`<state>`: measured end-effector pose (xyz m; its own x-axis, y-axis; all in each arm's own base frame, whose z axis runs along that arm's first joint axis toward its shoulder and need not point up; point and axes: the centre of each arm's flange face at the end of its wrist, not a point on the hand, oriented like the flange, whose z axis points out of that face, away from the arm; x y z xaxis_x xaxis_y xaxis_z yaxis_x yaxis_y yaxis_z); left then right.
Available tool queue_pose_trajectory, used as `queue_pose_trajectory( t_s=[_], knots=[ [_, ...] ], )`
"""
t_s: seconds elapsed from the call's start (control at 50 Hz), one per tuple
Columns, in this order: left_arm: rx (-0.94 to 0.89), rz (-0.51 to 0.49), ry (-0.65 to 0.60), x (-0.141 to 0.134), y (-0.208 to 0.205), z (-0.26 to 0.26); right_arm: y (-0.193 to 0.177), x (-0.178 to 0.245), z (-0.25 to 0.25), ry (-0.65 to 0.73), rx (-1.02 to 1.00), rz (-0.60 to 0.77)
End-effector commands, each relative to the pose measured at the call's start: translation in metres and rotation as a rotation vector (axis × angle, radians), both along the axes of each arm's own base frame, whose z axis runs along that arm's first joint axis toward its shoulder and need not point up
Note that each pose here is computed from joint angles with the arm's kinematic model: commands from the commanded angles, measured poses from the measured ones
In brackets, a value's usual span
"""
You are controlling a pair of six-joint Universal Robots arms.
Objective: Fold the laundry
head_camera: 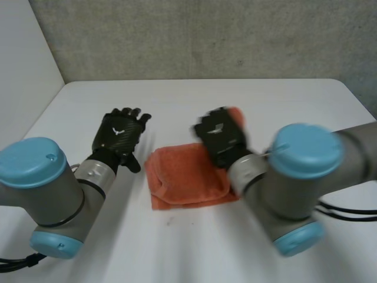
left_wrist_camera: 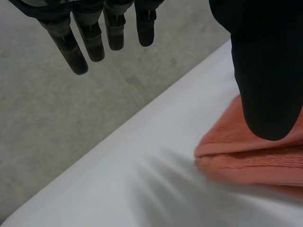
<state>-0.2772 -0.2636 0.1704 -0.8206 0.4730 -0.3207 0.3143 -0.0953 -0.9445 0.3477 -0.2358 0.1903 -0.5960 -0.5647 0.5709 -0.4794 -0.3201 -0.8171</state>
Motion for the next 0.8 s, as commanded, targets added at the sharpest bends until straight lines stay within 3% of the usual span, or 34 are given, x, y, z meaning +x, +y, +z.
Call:
queue_pose_trajectory(
  t_s=[0.02,0.18,0.22,0.26,0.32,0.36,0.4,0.48,0.68,0.72,0.8],
  knots=[
    [-0.011,0.162,0.100,0.024,-0.016,0.019,0.084,0.066,-0.041,0.061,0.049,0.328],
    [-0.004,0.177,0.148,0.027,-0.019,0.023,0.091,0.066,-0.065,0.090,0.102,0.339],
    [-0.005,0.168,0.148,0.025,-0.018,0.024,0.087,0.065,-0.037,0.011,0.087,0.324],
    [-0.012,0.134,0.155,0.020,-0.017,0.027,0.059,0.049,0.004,-0.141,0.109,0.232],
    [-0.023,0.093,0.166,0.013,-0.016,0.032,0.040,0.034,0.028,-0.264,0.154,0.170],
    [-0.022,0.034,0.176,0.001,-0.010,0.037,0.035,0.030,0.034,-0.301,0.168,0.156],
    [0.002,-0.024,0.185,-0.011,-0.001,0.038,0.016,0.014,0.040,-0.421,0.271,0.095],
    [0.090,-0.083,0.204,-0.024,0.011,0.034,-0.002,0.000,0.036,-0.469,0.369,0.029],
    [0.381,-0.038,0.148,-0.028,0.018,-0.012,-0.017,0.004,-0.036,-0.325,0.636,-0.038],
    [0.462,0.052,0.090,-0.017,0.015,-0.033,-0.018,0.005,-0.052,-0.274,0.703,-0.064],
    [0.472,0.106,0.067,-0.009,0.013,-0.039,-0.019,0.005,-0.060,-0.232,0.752,-0.087]
  ],
)
